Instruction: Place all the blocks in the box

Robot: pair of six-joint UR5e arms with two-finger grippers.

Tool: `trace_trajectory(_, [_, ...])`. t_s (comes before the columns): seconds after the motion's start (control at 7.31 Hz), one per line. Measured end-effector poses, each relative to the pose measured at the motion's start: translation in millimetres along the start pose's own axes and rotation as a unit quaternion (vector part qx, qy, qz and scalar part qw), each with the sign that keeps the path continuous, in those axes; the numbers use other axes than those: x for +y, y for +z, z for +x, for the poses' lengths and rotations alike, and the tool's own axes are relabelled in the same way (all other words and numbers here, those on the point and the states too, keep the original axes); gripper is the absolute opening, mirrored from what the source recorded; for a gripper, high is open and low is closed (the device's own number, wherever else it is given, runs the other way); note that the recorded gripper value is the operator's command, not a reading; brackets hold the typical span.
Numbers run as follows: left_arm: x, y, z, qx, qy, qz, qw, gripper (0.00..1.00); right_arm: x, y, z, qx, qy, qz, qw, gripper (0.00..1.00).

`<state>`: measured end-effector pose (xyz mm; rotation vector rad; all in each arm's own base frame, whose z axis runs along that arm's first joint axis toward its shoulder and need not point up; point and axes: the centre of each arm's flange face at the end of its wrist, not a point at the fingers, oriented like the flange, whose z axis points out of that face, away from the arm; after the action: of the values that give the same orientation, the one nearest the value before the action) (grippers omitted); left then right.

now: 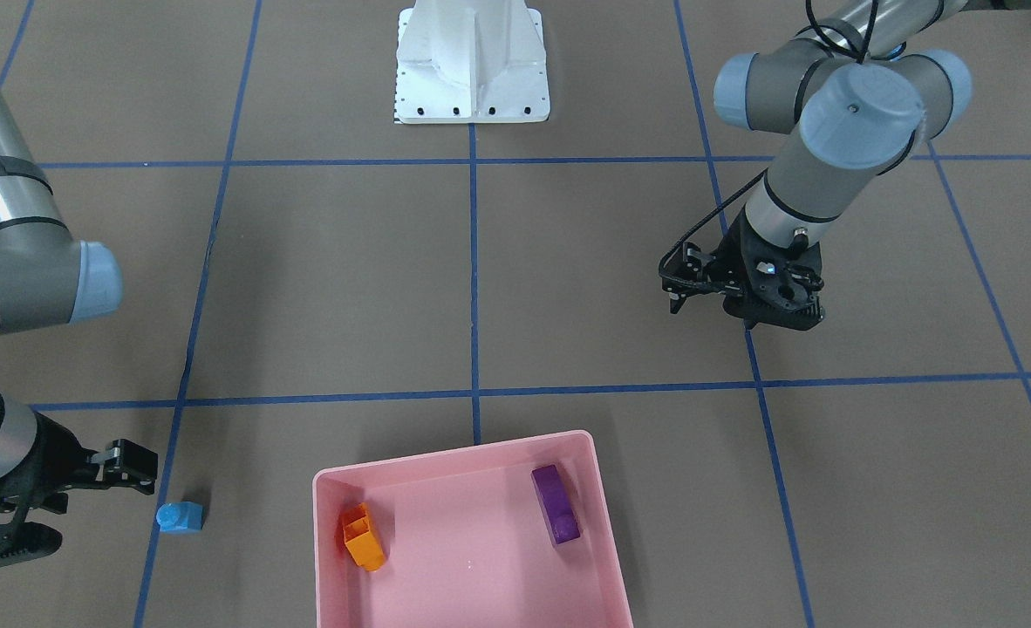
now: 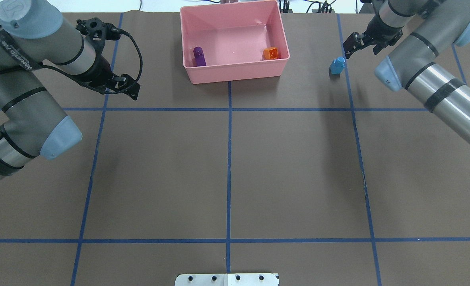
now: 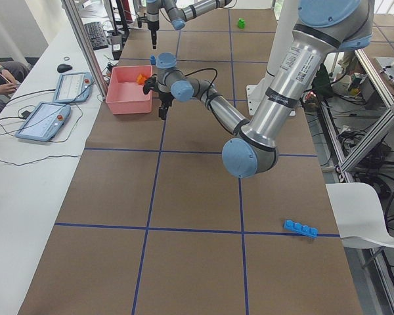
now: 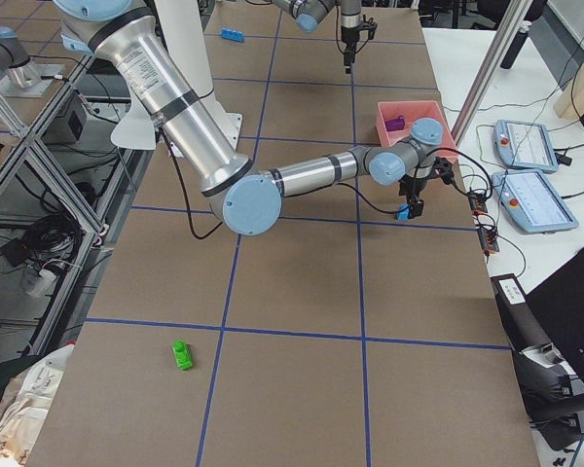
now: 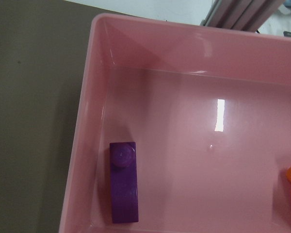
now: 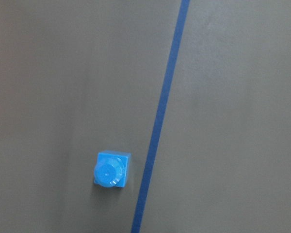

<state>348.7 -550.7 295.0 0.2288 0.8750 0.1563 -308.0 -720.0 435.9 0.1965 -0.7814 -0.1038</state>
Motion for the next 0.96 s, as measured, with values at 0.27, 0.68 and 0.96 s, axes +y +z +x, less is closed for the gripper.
trace_trajectory(0.27, [3.8, -0.1, -1.2, 0.000, 0.000, -0.001, 1.0000, 1.00, 1.5, 34.6, -18.8, 0.007, 0.005, 0.013, 0.9999, 0.87])
trace_trajectory(0.68, [4.9, 1.6, -0.7, 0.000, -0.001, -0.003, 1.0000, 1.00, -1.4, 53.1, -42.9, 0.017, 0.012, 0.014, 0.9997, 0.00])
trace_trajectory(0.96, [5.1, 3.7, -1.0, 0.000, -0.002, -0.005, 1.0000, 1.00, -6.0, 48.3, -41.8, 0.019, 0.014, 0.019, 0.9995, 0.00])
